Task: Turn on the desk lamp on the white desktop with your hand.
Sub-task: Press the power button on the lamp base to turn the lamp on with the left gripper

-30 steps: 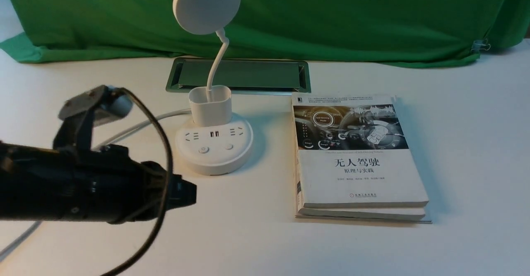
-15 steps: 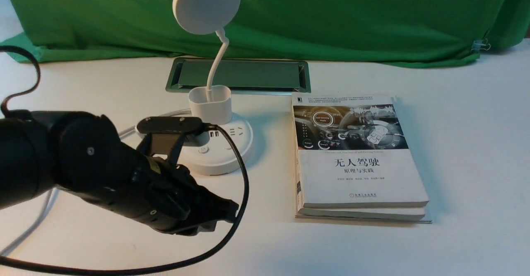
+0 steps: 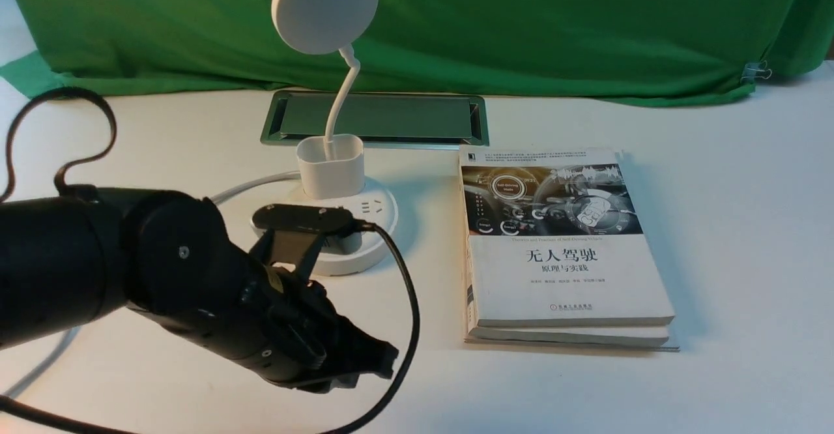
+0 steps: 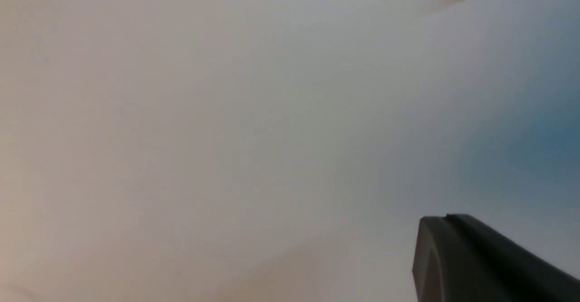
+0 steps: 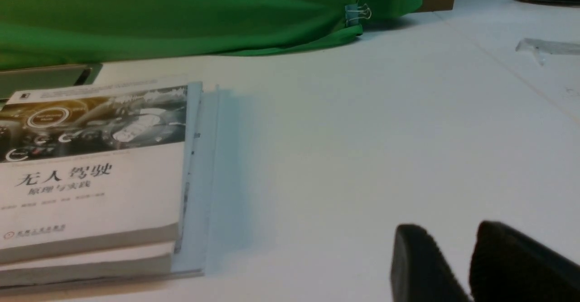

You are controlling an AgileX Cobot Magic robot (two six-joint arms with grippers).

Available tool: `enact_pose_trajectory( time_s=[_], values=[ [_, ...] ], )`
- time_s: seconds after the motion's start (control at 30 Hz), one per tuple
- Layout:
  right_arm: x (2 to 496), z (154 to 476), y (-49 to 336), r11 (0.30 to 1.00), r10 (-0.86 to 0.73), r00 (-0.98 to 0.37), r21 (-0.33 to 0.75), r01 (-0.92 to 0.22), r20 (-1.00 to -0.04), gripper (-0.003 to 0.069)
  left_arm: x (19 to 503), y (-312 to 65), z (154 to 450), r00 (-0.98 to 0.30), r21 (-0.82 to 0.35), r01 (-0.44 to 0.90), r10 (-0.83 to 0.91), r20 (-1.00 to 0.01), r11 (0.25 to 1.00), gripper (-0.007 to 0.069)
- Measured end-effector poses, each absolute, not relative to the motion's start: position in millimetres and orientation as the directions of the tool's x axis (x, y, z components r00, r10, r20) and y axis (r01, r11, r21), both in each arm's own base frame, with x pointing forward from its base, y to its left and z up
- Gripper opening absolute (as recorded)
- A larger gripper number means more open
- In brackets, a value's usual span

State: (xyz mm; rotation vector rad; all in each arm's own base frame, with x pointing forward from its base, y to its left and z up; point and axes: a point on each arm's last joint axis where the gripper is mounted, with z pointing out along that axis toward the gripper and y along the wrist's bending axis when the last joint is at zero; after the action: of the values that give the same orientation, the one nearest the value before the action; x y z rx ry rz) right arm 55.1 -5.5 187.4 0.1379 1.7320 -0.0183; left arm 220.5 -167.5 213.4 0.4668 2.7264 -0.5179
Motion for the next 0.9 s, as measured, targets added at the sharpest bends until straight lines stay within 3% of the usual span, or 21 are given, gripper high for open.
enact_pose_trajectory(
  time_s=[0.17, 0.3, 0.47, 0.9],
  values=[
    [55, 187, -5, 0.993, 0.082, -0.159, 0.066, 0.103, -0.984, 0.0238, 245, -156, 220, -0.884, -0.258, 0.315, 0.183, -0.431, 0.913, -0.0001],
    [55, 188, -5, 0.993, 0.082, -0.157, 0.066, 0.102, -0.984, 0.0238, 270, -165, 239, -0.841, -0.238, 0.341, 0.182, -0.510, 0.909, -0.0001],
    [55, 188, -5, 0.993, 0.082, -0.157, 0.066, 0.102, -0.984, 0.0238, 300, -178, 242, -0.812, -0.194, 0.368, 0.213, -0.544, 0.909, -0.0001],
    [55, 187, -5, 0.993, 0.082, -0.158, 0.066, 0.103, -0.984, 0.0238, 354, -195, 200, -0.778, -0.044, 0.367, 0.280, -0.563, 0.929, -0.0001]
  ],
)
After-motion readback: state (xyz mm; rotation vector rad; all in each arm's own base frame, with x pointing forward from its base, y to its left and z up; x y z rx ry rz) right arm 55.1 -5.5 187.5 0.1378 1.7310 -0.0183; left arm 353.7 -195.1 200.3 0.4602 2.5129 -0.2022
